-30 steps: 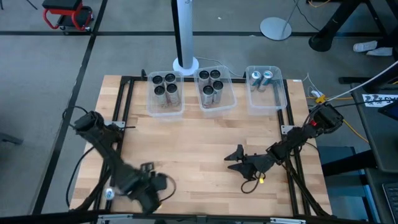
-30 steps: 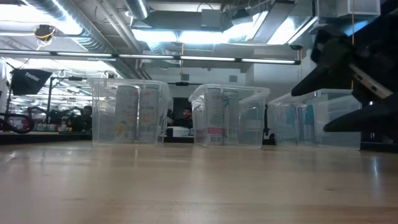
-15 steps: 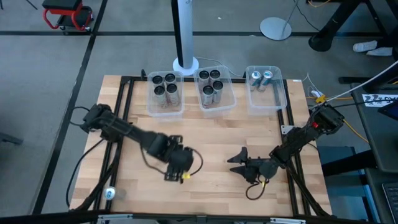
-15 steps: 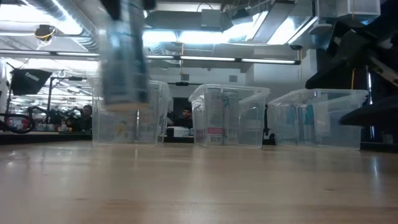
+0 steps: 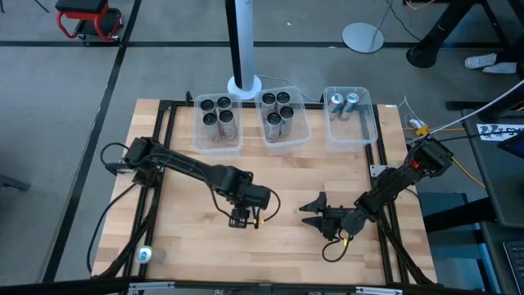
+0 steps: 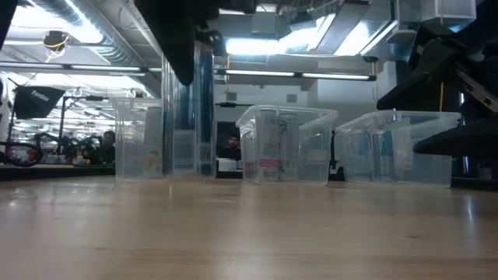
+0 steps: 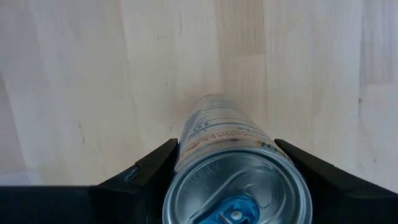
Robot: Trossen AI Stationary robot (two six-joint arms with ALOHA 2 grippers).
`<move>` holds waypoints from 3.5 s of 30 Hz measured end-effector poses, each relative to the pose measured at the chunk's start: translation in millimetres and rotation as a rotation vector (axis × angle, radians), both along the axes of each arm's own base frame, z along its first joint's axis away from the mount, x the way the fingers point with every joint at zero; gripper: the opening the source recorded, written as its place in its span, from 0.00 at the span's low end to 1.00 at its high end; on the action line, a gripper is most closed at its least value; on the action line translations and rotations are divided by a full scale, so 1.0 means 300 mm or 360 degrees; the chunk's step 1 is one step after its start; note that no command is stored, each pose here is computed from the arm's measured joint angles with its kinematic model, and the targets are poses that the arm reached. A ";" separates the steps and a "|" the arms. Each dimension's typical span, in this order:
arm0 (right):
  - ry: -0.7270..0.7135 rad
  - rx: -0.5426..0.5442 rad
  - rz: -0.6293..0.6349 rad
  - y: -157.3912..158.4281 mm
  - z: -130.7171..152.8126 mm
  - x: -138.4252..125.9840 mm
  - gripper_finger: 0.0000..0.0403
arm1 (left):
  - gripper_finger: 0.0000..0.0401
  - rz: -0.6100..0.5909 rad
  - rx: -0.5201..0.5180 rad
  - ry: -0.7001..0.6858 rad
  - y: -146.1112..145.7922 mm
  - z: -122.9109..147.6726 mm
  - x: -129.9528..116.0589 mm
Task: Sort soda cans
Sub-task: Put the right white and blue soda can into the right transparent bin
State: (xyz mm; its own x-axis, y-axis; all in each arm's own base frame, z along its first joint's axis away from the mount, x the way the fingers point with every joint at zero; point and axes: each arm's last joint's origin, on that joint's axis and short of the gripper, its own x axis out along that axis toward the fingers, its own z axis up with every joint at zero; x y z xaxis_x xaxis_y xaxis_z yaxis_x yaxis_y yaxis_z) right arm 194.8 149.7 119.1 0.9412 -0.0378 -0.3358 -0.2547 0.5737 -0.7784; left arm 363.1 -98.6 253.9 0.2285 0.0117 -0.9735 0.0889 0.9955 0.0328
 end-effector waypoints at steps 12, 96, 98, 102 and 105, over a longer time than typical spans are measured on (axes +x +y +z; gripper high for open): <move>0.0011 -0.0030 -0.0021 -0.003 -0.004 -0.001 0.67 | 0.63 -0.0062 0.0003 0.0026 0.016 -0.068 0.049; 0.0887 0.0293 0.0090 -0.134 0.477 0.815 0.94 | 0.70 0.0227 0.0683 -0.1235 -0.206 -0.071 -0.617; 0.0892 0.0292 0.0090 -0.134 0.475 0.815 0.94 | 0.70 0.0228 0.0683 -0.1235 -0.206 -0.071 -0.617; 0.0921 0.0287 0.0071 -0.143 0.455 0.821 0.94 | 0.70 0.0230 0.0682 -0.1236 -0.206 -0.071 -0.616; 0.0906 0.0270 0.0056 -0.145 0.450 0.828 0.94 | 0.70 0.0229 0.0684 -0.1236 -0.206 -0.071 -0.616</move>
